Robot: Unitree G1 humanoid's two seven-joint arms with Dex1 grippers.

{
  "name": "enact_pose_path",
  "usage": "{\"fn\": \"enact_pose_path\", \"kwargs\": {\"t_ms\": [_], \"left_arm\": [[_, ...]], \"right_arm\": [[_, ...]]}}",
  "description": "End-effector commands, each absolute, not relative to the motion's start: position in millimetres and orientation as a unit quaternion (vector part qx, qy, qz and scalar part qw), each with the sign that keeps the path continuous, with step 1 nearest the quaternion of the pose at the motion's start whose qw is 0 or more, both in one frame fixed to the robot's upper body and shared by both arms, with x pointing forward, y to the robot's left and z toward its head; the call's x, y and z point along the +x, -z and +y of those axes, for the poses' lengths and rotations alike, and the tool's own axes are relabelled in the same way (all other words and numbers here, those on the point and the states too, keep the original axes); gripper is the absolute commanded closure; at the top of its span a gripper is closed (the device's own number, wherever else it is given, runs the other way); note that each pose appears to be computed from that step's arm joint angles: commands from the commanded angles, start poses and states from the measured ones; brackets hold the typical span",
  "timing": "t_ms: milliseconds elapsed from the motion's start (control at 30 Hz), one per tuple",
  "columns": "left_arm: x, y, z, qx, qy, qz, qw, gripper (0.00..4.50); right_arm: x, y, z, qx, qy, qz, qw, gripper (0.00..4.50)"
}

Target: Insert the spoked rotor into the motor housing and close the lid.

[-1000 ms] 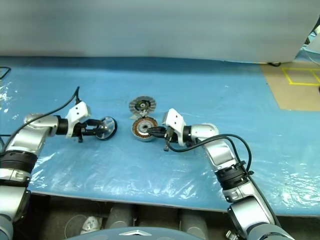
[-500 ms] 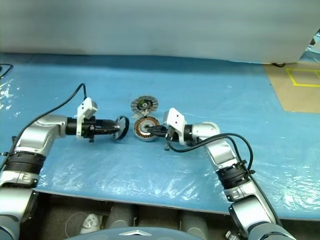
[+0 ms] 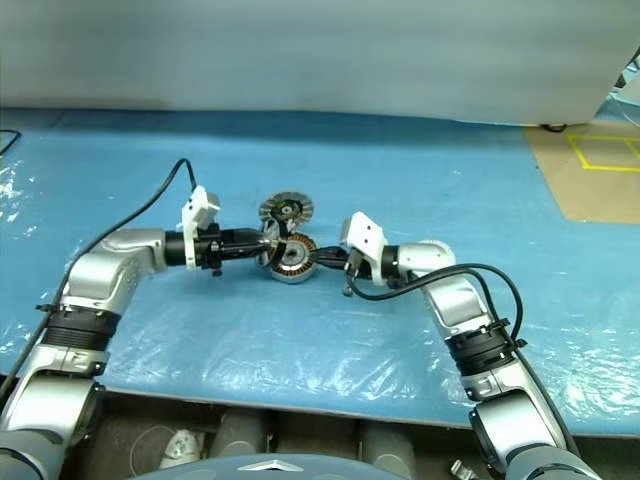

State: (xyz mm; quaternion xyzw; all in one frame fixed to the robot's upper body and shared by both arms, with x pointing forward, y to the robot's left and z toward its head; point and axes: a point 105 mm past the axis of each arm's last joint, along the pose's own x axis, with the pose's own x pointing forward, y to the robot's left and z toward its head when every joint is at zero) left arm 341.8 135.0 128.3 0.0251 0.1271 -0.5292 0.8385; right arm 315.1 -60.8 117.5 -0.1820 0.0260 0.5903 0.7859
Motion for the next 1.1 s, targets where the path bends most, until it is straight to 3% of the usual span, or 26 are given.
{"fn": "enact_pose_path", "kwargs": {"t_ms": [33, 533, 1100], "left_arm": [[347.9, -144.5, 129.4, 0.036, 0.532, 0.093, 0.841, 3.13], [341.9, -148.1, 108.2, 0.007, 0.578, 0.117, 0.808, 3.13], [347.4, -134.0, 109.5, 0.046, 0.562, 0.125, 0.816, 3.13]], "right_arm": [[312.8, -130.1, -59.7, -0.183, -0.592, 0.000, 0.785, 4.50], [311.4, -123.7, -60.5, -0.191, -0.592, 0.010, 0.783, 4.50], [311.9, -121.2, -60.0, -0.197, -0.590, 0.011, 0.783, 4.50]]}}
